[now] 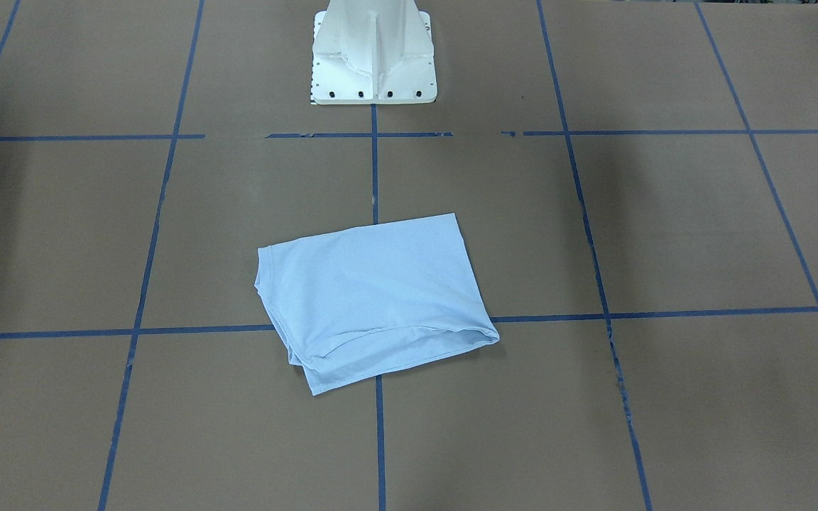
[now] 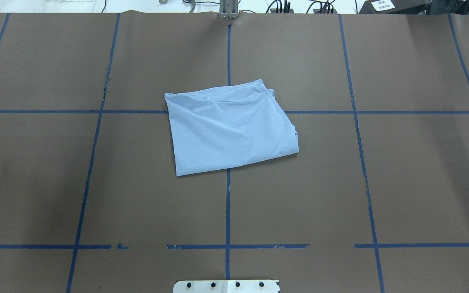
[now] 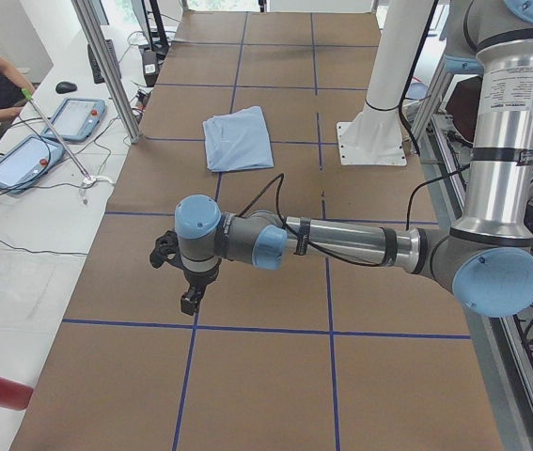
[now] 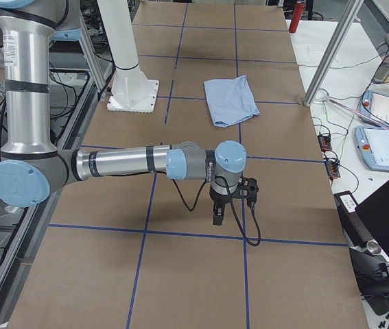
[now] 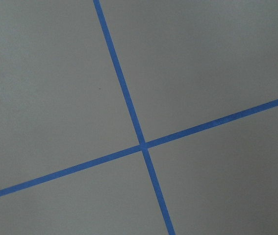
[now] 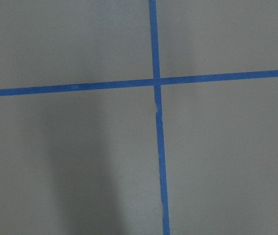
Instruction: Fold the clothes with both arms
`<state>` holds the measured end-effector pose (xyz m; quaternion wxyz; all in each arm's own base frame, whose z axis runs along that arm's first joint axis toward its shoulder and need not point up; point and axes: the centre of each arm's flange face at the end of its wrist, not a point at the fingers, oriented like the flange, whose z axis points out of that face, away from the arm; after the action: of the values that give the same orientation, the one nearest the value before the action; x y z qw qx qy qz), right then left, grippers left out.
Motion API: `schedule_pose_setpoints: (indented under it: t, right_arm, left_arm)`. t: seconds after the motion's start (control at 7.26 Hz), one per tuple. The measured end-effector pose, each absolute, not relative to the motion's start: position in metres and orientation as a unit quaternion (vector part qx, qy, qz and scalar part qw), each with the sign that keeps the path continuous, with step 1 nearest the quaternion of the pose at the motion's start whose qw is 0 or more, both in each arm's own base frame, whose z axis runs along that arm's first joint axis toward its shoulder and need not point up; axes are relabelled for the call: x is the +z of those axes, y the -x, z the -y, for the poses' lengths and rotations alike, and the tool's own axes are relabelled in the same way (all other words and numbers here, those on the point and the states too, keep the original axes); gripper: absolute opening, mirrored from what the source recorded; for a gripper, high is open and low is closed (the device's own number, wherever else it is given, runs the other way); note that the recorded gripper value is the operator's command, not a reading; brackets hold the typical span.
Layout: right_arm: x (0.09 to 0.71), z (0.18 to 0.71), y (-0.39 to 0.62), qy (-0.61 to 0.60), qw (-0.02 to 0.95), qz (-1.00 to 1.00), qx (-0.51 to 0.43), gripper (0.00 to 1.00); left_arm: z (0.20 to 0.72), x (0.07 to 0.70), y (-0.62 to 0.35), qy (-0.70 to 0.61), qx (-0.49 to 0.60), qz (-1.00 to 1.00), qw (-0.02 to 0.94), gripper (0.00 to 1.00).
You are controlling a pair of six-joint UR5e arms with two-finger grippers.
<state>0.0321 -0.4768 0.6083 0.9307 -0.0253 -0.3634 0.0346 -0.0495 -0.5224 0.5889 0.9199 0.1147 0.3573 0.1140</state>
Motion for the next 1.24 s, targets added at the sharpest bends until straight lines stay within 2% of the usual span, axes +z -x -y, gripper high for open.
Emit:
schedule_pose_setpoints:
  t: [1.24]
  right_arm:
    - [0.614, 0.475, -0.026, 0.038, 0.918, 0.392, 0.038, 1.00]
  left_arm:
    - [0.509, 0.576, 0.059, -0.079, 0.093, -0.355, 0.927, 1.00]
